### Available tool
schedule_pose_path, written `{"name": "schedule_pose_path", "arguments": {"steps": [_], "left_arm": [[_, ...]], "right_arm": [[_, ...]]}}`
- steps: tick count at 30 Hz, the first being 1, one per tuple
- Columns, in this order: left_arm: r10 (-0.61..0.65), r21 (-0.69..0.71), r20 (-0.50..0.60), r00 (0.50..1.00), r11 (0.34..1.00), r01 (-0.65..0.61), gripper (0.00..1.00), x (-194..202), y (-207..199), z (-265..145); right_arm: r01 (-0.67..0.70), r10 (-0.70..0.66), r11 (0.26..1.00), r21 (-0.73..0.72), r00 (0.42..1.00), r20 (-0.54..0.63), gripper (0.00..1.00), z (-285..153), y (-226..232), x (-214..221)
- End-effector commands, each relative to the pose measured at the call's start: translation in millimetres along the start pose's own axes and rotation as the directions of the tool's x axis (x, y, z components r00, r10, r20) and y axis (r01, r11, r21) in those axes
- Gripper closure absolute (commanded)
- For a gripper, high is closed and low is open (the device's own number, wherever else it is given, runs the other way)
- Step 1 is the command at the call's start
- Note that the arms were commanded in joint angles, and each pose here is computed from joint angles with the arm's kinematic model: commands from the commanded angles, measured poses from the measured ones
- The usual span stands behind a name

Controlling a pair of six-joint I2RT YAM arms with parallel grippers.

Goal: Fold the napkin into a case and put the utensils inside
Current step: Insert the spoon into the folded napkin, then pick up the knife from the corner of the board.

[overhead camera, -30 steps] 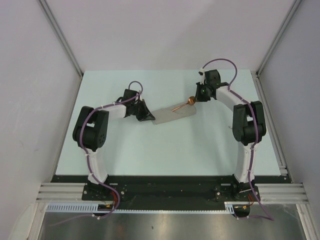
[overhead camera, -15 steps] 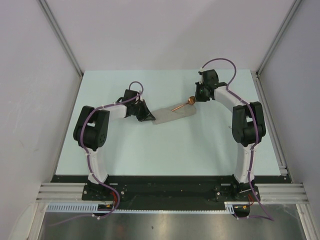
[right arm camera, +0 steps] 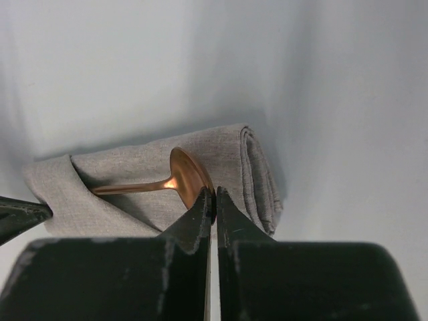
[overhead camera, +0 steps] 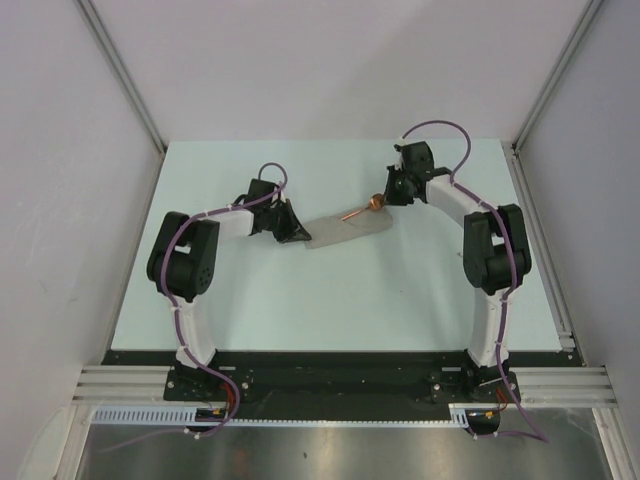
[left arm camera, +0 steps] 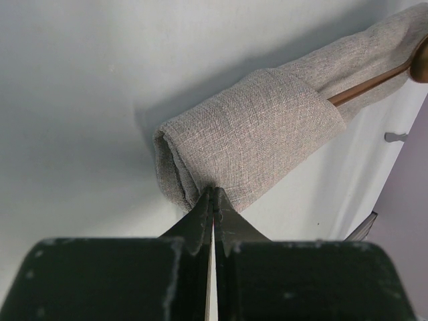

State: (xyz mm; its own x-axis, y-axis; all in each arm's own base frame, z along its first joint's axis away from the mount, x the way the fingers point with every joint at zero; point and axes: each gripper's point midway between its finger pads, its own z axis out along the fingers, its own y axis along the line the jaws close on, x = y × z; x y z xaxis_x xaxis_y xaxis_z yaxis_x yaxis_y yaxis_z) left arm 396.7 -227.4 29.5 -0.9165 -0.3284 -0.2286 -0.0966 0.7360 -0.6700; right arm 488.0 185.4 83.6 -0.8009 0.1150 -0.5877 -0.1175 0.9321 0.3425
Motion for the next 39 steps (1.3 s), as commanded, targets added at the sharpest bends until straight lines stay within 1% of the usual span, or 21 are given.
{"name": "schedule_pose_path", "arguments": {"steps": [1, 6, 15, 19, 21, 22, 24, 25, 26, 27, 28, 29, 30, 31, 32, 34, 35, 36, 37, 38, 39], "left_arm": [[0.037, 0.012, -0.009, 0.999, 0.999, -0.037, 1.00, 3.1, -7.5, 3.5], [0.041, 0.017, -0.010, 0.999, 0.999, -0.041, 1.00, 3.8, -9.9, 4.1], [0.046, 0.021, -0.011, 0.999, 0.999, -0.046, 1.00, 4.8, -12.1, 3.0], [0.051, 0.026, -0.008, 0.999, 0.998, -0.050, 1.00, 4.1, -14.2, 1.3], [0.049, 0.025, -0.004, 0.999, 0.998, -0.049, 1.00, 3.5, -15.1, -0.1], [0.050, 0.027, -0.003, 0.999, 0.998, -0.049, 1.00, 3.5, -16.1, -1.0], [0.055, 0.029, 0.005, 0.998, 0.998, -0.055, 0.99, 1.5, -18.1, -4.1], [0.060, 0.035, 0.012, 0.998, 0.998, -0.060, 0.97, 0.1, -21.6, -7.7], [0.061, 0.036, 0.024, 0.998, 0.997, -0.062, 0.94, -1.9, -24.2, -10.7], [0.063, 0.034, 0.034, 0.997, 0.997, -0.064, 0.92, -3.4, -25.6, -13.2], [0.071, 0.044, 0.054, 0.996, 0.996, -0.073, 0.90, -6.0, -32.4, -21.3], [0.064, 0.049, 0.069, 0.996, 0.996, -0.068, 0.86, -8.9, -35.7, -26.4], [0.060, 0.056, 0.081, 0.995, 0.996, -0.064, 0.82, -10.4, -39.7, -31.9], [0.061, 0.073, 0.105, 0.993, 0.995, -0.069, 0.80, -13.0, -48.3, -43.9], [0.047, 0.091, 0.126, 0.991, 0.994, -0.059, 0.73, -17.2, -54.7, -53.4], [0.045, 0.113, 0.153, 0.987, 0.992, -0.063, 0.68, -16.6, -62.2, -68.8], [0.057, 0.139, 0.198, 0.978, 0.986, -0.086, 0.63, -21.1, -75.8, -88.9], [0.059, 0.135, 0.212, 0.975, 0.987, -0.089, 0.61, -19.1, -75.4, -94.7], [0.065, 0.144, 0.230, 0.971, 0.984, -0.101, 0.59, -18.4, -80.1, -103.6], [0.082, 0.175, 0.268, 0.960, 0.976, -0.132, 0.57, -19.8, -92.6, -118.5], [0.087, 0.192, 0.261, 0.961, 0.971, -0.140, 0.56, -12.7, -94.3, -122.7]], "right_arm": [[-0.054, 0.058, 0.992, -0.112, 0.998, 0.033, 1.00, -0.3, 35.6, -4.7], [-0.091, 0.095, 0.986, -0.136, 0.995, 0.022, 1.00, 6.5, 42.0, 2.4], [-0.123, 0.120, 0.974, -0.189, 0.992, -0.026, 1.00, 21.2, 56.2, 21.5], [-0.140, 0.136, 0.974, -0.176, 0.990, -0.035, 1.00, 21.2, 53.0, 27.4], [-0.144, 0.142, 0.975, -0.168, 0.990, -0.026, 0.89, 21.3, 47.8, 26.6], [-0.142, 0.141, 0.975, -0.171, 0.990, -0.020, 0.86, 19.4, 48.0, 24.6], [-0.122, 0.123, 0.979, -0.166, 0.992, -0.002, 0.84, 16.5, 44.8, 17.9], [-0.112, 0.115, 0.981, -0.160, 0.993, 0.012, 0.81, 14.0, 42.8, 12.8], [-0.094, 0.100, 0.983, -0.155, 0.995, 0.030, 0.76, 9.1, 40.5, 6.1], [-0.080, 0.085, 0.986, -0.144, 0.996, 0.032, 0.74, 6.5, 38.6, 4.4], [-0.060, 0.068, 0.989, -0.139, 0.996, 0.055, 0.71, 1.2, 40.5, -7.8], [-0.046, 0.055, 0.991, -0.124, 0.996, 0.066, 0.65, -4.0, 39.4, -14.0], [-0.029, 0.035, 0.996, -0.087, 0.997, 0.066, 0.62, -8.7, 31.1, -17.1], [-0.015, 0.022, 0.997, -0.080, 0.996, 0.090, 0.60, -16.0, 32.1, -28.7], [-0.004, 0.010, 0.998, -0.065, 0.995, 0.099, 0.58, -20.7, 29.1, -33.3], [0.022, -0.022, 1.000, 0.004, 0.992, 0.127, 0.54, -37.8, 15.0, -45.8], [0.019, -0.024, 0.999, 0.036, 0.990, 0.139, 0.53, -45.2, 6.7, -50.7], [0.026, -0.039, 0.996, 0.088, 0.987, 0.153, 0.50, -57.8, -2.7, -55.3], [0.011, -0.032, 0.992, 0.123, 0.985, 0.168, 0.44, -66.3, -15.7, -60.7], [0.000, -0.025, 0.987, 0.160, 0.988, 0.154, 0.40, -71.0, -27.2, -55.0], [-0.019, -0.019, 0.980, 0.200, 0.982, 0.186, 0.22, -84.5, -38.8, -60.8]]}}
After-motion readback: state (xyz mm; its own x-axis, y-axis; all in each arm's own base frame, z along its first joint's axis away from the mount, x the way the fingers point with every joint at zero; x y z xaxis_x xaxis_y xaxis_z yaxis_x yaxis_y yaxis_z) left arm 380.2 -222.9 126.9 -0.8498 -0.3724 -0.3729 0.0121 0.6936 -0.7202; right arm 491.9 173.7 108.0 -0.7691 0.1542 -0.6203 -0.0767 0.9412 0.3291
